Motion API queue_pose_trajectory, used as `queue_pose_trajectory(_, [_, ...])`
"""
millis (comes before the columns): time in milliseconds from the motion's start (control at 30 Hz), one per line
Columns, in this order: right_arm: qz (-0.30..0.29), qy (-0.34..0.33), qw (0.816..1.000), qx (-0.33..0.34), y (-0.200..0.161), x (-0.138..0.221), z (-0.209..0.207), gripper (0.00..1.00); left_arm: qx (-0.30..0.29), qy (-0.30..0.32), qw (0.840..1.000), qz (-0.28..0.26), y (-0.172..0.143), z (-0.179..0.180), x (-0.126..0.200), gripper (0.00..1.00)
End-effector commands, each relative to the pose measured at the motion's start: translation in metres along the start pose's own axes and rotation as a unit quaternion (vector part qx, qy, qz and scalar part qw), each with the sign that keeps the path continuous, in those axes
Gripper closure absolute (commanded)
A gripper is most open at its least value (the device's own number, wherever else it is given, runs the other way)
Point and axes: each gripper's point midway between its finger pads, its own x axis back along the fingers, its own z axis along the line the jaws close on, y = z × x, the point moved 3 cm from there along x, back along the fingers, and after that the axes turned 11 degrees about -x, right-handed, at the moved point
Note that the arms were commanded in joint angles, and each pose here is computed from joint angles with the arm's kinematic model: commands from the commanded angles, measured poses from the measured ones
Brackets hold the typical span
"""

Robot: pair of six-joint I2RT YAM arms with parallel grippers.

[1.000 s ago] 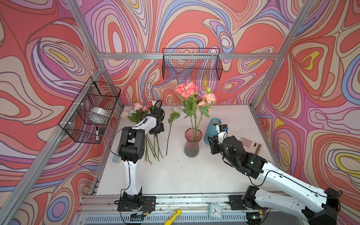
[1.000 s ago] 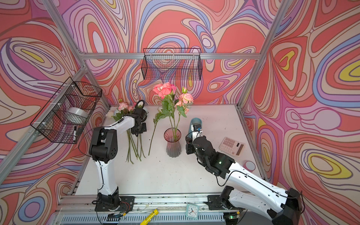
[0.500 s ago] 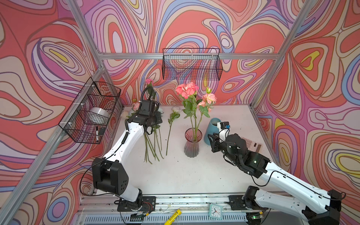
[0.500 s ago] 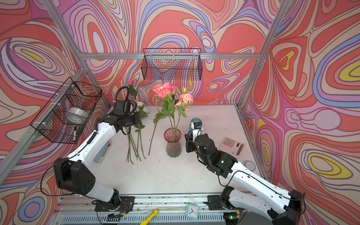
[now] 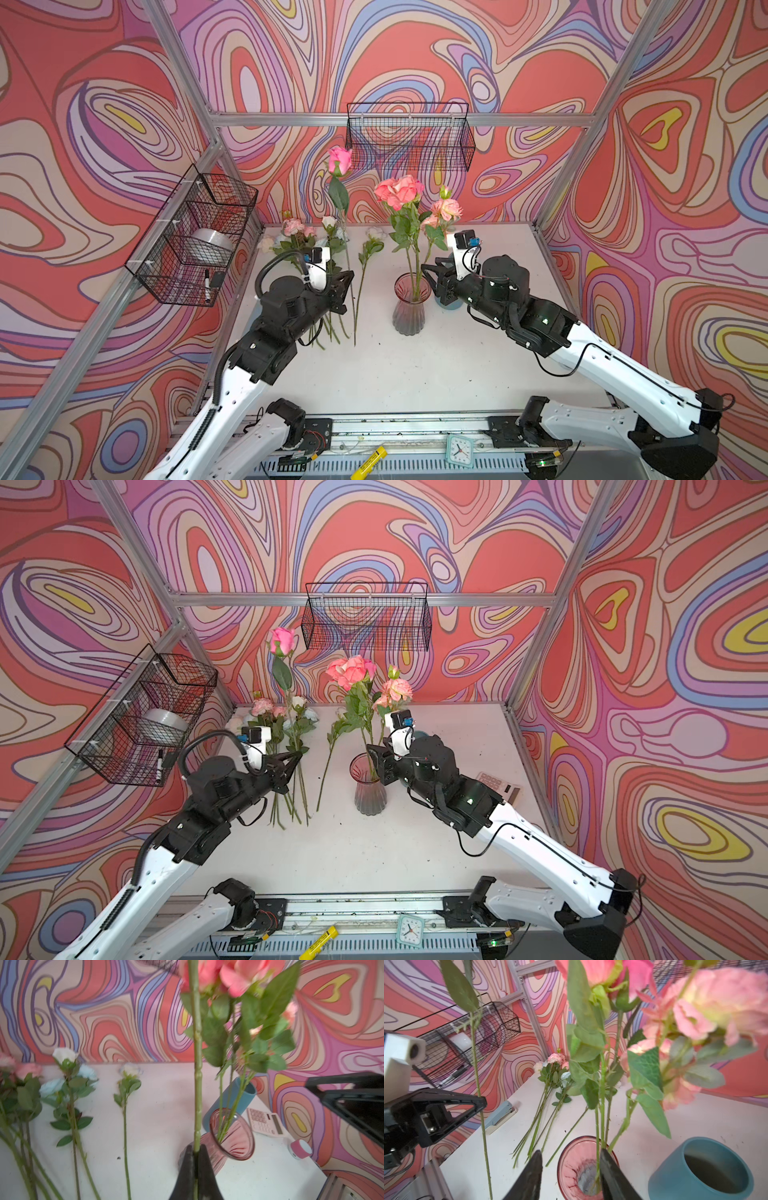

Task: Arrange flowers in a vase
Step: Pick up the flower from the flowers, then place the flower in the vase.

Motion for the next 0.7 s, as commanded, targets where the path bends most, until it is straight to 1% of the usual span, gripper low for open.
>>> queue_pose_trajectory(0, [0.004,0.080,0.997,-0.001,0.013,0.000,0.028,0.49,-0.027,-0.044,0.998,-0.026,0.009,-0.017,0.001,1.00])
queue_pose_trajectory(67, [0.008,0.107,0.994,0.001,0.017,-0.004,0.039,0.47,-0.034,-0.058,0.998,-0.016,0.008,-0.025,-0.001,1.00])
queue_pose_trajectory(200, [0.031,0.125,0.992,0.005,0.016,-0.021,0.049,0.45,-0.050,-0.074,0.996,-0.002,0.005,-0.042,-0.007,1.00])
queue_pose_trajectory(300, [0.045,0.162,0.986,-0.007,0.017,-0.029,0.063,0.45,-0.052,-0.090,0.995,-0.001,0.006,-0.052,-0.008,1.00])
queue_pose_trajectory(367, [0.042,0.175,0.983,-0.020,0.018,-0.033,0.067,0.46,-0.052,-0.098,0.994,-0.002,0.007,-0.057,-0.008,1.00])
queue_pose_trajectory(533, [0.055,0.192,0.979,-0.032,0.013,-0.049,0.073,0.54,-0.049,-0.116,0.992,0.012,0.001,-0.066,-0.013,1.00])
queue_pose_trajectory(667, [0.060,0.199,0.977,-0.038,0.010,-0.054,0.075,0.59,-0.047,-0.118,0.992,0.017,-0.004,-0.068,-0.019,1.00])
